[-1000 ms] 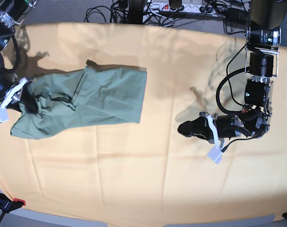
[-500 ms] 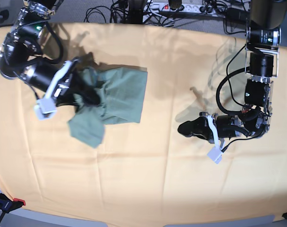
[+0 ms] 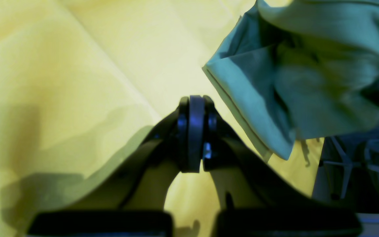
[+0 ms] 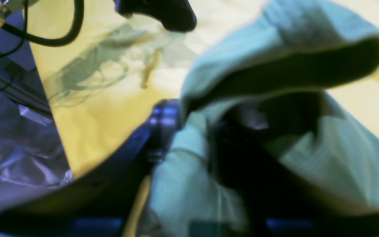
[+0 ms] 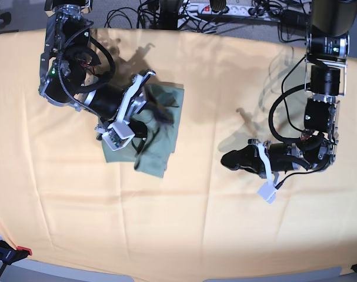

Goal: Fold the T-shirt properly
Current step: 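Fold the right-held end over onto the bundle with the right gripper, then press and tuck the folded bundle with both grippers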

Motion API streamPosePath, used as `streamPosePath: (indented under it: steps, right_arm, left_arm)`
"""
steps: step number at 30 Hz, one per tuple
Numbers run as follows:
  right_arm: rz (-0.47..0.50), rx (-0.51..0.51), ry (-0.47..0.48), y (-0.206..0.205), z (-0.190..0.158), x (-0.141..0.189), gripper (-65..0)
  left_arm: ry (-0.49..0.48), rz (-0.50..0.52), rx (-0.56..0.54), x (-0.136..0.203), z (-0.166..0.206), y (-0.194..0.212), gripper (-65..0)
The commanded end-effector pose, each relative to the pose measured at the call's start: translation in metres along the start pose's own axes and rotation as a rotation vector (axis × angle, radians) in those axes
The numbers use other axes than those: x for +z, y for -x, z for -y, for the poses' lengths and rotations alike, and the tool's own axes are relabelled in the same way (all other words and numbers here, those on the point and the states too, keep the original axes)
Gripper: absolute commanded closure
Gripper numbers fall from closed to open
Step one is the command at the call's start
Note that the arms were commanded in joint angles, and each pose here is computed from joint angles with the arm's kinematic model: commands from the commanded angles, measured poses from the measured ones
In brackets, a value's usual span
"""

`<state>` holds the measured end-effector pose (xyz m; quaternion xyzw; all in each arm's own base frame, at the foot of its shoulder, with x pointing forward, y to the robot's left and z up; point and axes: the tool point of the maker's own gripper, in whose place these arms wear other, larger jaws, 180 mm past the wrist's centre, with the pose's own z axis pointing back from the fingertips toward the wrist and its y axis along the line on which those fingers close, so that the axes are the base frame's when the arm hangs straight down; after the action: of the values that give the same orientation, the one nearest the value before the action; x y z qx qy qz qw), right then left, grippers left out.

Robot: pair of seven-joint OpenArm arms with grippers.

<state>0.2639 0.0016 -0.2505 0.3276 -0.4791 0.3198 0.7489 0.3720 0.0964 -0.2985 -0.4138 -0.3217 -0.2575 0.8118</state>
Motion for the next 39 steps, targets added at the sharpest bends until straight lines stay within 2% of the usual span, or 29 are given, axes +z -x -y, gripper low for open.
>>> streamPosePath:
  steps: [1, 2, 3, 8, 10, 14, 17, 18, 19, 20, 22, 23, 25, 28, 34, 39]
  right_arm:
    - [0.062, 0.02, -0.032, -0.017, -0.007, 0.0, -41.9]
    - [0.061, 0.022, -0.045, -0.017, -0.011, -0.002, -46.0]
    - [0.061, 0.025, -0.058, -0.017, -0.015, -0.004, -46.7]
    - [0.109, 0.055, -0.084, -0.036, -0.017, -0.007, -46.7]
    - [0.14, 0.075, -0.077, -0.049, -0.01, -0.005, -46.7]
    - [0.173, 0.106, -0.004, -0.067, 0.015, 0.005, -46.7]
    - [0.187, 0.113, 0.078, -0.075, 0.039, 0.019, -46.4]
    - [0.191, 0.116, 0.112, -0.077, 0.048, 0.024, -44.6]
    - [0.193, 0.124, 0.148, -0.079, 0.057, 0.029, -39.7]
    - [0.188, 0.131, 0.181, -0.079, 0.064, 0.032, -31.5]
    - [0.181, 0.145, 0.214, -0.08, 0.077, 0.034, -8.8]
    - [0.176, 0.144, 0.217, -0.079, 0.082, 0.033, 0.0]
    - [0.168, 0.13, 0.213, -0.077, 0.094, 0.028, 0.0]
    - [0.104, 0.092, 0.222, -0.065, 0.123, 0.018, 0.0]
    - [-0.071, 0.003, 0.199, -0.026, 0.168, -0.008, 0.0]
    - [-0.217, 0.041, 0.191, -0.004, 0.18, -0.019, 0.0]
  left_arm:
    - [0.006, 0.053, -0.041, 0.008, 0.003, -0.023, 0.0]
    - [0.003, 0.052, -0.041, 0.009, 0.002, -0.023, 0.0]
    - [0.0, 0.051, -0.042, 0.011, 0.001, -0.023, 0.0]
    - [-0.032, 0.055, -0.062, 0.026, -0.006, -0.032, 0.0]
    - [-0.015, 0.087, -0.058, 0.034, -0.004, -0.041, 0.0]
    - [0.002, 0.111, -0.053, 0.045, -0.001, -0.049, 0.0]
    - [-0.001, 0.051, -0.052, 0.046, -0.002, -0.038, 0.0]
    - [0.005, 0.024, -0.051, 0.045, -0.001, -0.033, 0.0]
    - [0.019, -0.001, -0.047, 0.043, 0.001, -0.028, 0.0]
    - [0.038, -0.023, -0.046, 0.041, 0.005, -0.024, 0.0]
    - [0.058, -0.09, -0.065, 0.032, 0.012, -0.012, 0.0]
    - [0.07, -0.127, -0.084, 0.026, 0.018, -0.005, 0.0]
    - [0.1, -0.199, -0.137, 0.013, 0.032, 0.006, 0.0]
    - [0.178, -0.273, -0.24, -0.004, 0.066, 0.018, 0.0]
    - [0.313, -0.338, -0.396, -0.031, 0.123, 0.035, 0.0]
    - [0.399, -0.315, -0.421, -0.062, 0.156, 0.039, 0.0]
